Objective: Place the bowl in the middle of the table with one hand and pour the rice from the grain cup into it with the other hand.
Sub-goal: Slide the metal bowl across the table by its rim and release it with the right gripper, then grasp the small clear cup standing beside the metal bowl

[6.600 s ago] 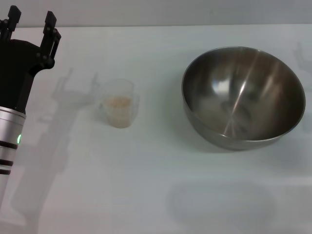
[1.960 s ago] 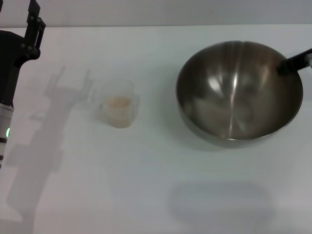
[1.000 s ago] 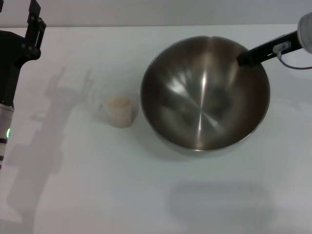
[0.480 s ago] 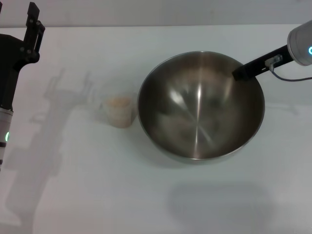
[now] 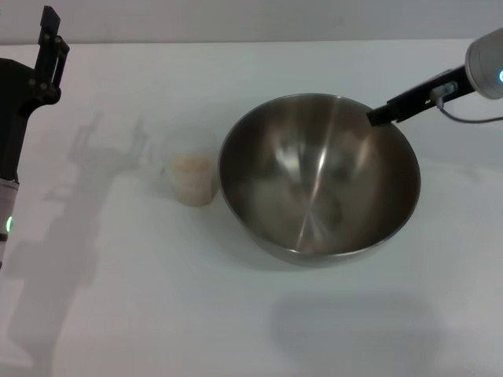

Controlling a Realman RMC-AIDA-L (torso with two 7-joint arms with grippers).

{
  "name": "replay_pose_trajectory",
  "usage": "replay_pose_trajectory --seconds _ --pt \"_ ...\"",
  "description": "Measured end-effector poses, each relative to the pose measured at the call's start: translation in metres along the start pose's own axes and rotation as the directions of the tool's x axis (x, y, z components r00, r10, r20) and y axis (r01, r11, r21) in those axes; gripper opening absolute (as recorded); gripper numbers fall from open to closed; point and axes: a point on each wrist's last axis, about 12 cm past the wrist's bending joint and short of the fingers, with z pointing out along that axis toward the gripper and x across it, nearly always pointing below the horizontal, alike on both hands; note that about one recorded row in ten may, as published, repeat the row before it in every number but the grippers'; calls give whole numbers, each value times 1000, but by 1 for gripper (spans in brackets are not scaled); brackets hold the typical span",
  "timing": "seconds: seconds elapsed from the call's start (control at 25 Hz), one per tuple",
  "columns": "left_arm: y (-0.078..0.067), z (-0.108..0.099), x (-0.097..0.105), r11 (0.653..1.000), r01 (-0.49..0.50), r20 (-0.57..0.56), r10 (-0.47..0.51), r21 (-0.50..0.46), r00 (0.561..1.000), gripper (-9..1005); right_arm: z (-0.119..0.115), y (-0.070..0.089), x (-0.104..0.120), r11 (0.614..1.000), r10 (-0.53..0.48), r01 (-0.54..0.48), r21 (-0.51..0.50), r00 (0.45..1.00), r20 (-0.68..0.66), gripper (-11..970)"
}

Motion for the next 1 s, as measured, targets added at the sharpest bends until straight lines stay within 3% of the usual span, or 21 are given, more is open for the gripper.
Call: replay_pose_trajectory --seconds 0.24,0.48,0.76,1.0 --pt "1 -2 -2 1000 -2 14 2 -5 1000 666 -24 2 -18 994 -73 59 91 986 148 474" --pt "2 -2 -2 1000 -4 14 4 -5 1000 667 -37 5 -32 990 -110 73 119 937 332 548" --pt "1 -3 -1 1000 -3 9 3 -5 1000 666 -35 9 -30 962 -233 96 257 781 580 547" --pt "1 -4 0 1000 10 3 -10 -3 1000 667 -28 15 -21 909 -311 -34 416 610 729 547"
